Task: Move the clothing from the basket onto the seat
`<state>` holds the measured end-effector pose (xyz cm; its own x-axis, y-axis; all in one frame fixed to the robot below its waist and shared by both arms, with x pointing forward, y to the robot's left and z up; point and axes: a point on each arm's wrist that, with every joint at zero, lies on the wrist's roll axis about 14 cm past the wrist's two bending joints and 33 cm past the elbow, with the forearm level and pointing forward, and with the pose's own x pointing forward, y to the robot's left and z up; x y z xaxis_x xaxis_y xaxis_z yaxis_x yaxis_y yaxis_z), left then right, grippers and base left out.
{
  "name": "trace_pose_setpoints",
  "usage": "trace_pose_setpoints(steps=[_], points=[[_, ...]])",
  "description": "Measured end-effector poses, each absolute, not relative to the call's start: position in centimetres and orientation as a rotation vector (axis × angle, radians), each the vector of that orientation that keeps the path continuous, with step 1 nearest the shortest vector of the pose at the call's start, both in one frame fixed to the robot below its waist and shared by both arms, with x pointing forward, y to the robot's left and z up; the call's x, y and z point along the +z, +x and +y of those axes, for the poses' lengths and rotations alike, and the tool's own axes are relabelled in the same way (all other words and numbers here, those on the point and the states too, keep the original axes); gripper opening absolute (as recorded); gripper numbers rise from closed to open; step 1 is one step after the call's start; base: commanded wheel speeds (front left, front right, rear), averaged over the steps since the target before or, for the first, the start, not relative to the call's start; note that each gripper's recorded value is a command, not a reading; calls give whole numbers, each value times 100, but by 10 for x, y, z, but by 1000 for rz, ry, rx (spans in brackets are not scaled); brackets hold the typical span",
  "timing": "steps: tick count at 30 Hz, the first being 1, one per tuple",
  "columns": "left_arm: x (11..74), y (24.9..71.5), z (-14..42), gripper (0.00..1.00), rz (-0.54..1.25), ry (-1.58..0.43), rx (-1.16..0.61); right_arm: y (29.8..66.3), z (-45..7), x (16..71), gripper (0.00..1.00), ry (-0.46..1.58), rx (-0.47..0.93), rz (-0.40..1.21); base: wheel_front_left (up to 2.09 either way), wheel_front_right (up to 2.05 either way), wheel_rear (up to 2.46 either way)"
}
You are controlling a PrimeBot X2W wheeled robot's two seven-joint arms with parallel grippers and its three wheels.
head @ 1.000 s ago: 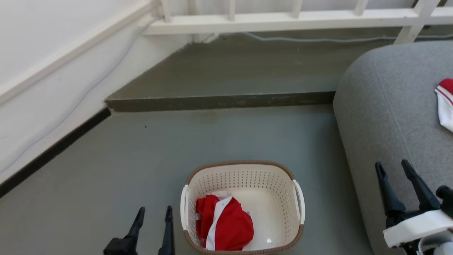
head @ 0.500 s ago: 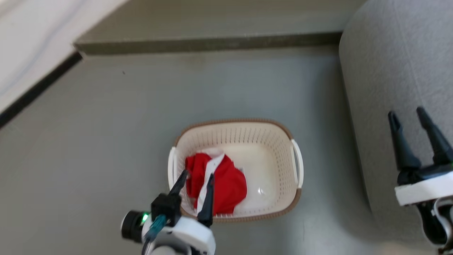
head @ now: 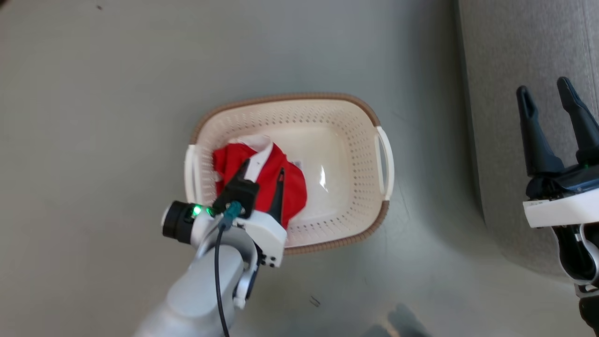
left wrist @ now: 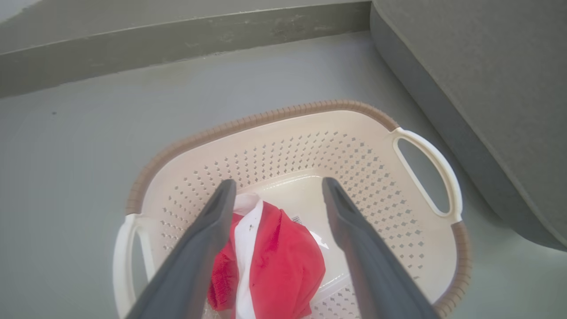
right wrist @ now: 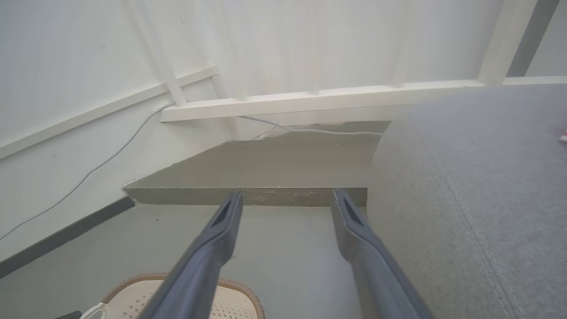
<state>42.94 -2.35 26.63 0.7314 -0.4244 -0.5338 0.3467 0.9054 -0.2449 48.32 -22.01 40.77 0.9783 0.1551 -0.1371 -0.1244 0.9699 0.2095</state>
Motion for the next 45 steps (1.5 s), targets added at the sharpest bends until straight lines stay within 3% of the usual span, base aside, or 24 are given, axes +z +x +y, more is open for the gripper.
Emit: trace_pose_setpoints(steps=[10,20,44,45], points=[[180,417,-34,100,960,31,-507,486,-223,385,100,221,122,202,0,0,0],[144,393,-52,100,1233,115,-577,478,-218,364,100,242,112,262,0,0,0],[98,391,-60,100,1315,243,-558,469,-233,337,100,263,30,331,0,0,0],[97,391,-60,78,1313,242,-559,469,-233,337,100,262,28,333,0,0,0]])
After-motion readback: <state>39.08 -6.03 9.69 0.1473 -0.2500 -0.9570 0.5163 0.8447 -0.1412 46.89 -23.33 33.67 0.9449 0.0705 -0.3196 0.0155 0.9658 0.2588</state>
